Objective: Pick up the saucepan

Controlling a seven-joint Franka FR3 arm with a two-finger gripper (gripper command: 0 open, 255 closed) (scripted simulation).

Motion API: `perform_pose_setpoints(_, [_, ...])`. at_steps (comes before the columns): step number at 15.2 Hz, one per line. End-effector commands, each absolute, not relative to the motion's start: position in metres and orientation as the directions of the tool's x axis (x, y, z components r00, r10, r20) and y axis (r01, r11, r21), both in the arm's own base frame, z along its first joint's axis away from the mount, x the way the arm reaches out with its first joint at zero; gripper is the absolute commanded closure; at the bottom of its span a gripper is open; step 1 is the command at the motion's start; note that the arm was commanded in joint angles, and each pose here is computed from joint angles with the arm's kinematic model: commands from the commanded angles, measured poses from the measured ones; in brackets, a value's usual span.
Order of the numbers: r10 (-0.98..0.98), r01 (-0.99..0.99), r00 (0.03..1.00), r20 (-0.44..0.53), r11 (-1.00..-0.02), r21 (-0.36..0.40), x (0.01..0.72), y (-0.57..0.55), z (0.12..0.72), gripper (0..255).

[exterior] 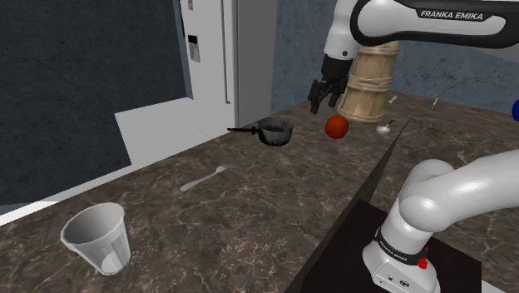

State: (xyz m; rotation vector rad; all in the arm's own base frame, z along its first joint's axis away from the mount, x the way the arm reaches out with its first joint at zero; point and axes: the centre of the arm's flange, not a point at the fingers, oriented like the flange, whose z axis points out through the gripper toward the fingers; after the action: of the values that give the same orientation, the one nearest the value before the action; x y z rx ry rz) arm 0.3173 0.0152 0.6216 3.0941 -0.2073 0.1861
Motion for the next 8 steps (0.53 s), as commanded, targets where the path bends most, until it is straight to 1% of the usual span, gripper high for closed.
perform_pose_setpoints(1, [-0.131,-0.135,0.984,0.122,-0.990,0.027,0.317,0.015,0.622,0])
perform_pose_setpoints(8, [-0.033,-0.037,0.997,0.076,-0.998,0.044,0.404,0.013,0.577,0])
